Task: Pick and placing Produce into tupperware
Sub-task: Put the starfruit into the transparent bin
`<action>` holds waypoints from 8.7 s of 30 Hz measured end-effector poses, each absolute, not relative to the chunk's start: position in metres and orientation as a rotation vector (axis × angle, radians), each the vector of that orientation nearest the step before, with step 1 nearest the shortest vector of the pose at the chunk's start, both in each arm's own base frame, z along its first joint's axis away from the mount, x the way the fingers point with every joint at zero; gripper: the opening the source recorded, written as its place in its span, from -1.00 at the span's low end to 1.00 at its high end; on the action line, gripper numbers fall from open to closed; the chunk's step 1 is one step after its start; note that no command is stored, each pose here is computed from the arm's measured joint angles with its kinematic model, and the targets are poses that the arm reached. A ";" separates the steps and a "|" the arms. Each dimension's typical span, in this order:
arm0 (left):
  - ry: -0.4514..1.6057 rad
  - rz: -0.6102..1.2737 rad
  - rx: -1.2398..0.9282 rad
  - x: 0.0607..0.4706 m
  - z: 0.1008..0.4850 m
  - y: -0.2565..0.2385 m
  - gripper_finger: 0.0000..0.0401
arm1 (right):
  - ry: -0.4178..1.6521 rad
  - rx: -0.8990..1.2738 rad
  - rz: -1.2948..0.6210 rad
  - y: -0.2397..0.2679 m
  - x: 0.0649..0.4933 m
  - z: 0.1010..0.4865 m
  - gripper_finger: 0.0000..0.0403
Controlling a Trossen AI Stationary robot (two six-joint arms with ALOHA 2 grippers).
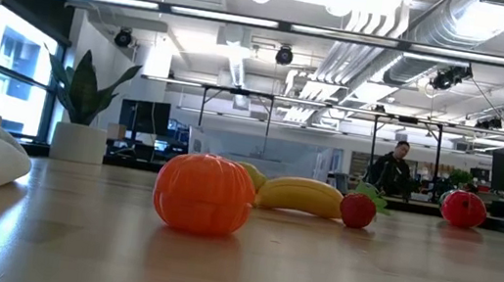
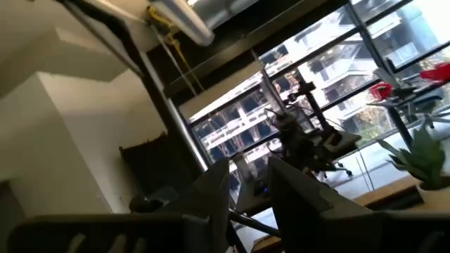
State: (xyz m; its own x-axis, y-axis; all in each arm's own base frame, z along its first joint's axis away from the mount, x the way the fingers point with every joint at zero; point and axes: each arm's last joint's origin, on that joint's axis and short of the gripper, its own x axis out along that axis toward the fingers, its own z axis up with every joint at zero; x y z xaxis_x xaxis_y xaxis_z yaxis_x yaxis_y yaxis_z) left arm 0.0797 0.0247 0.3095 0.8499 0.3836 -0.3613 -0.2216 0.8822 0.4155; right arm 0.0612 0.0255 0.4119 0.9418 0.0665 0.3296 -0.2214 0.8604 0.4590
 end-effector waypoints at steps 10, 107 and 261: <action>0.453 0.327 0.371 0.080 0.310 0.025 -1.00 | 0.189 0.374 0.001 0.066 0.121 0.463 -0.53; 0.454 0.326 0.371 0.080 0.309 0.025 -1.00 | 1.427 0.609 -0.443 0.137 0.117 0.154 0.50; 0.453 0.326 0.371 0.080 0.309 0.025 -1.00 | 1.332 0.376 -0.225 -0.127 0.459 0.192 0.03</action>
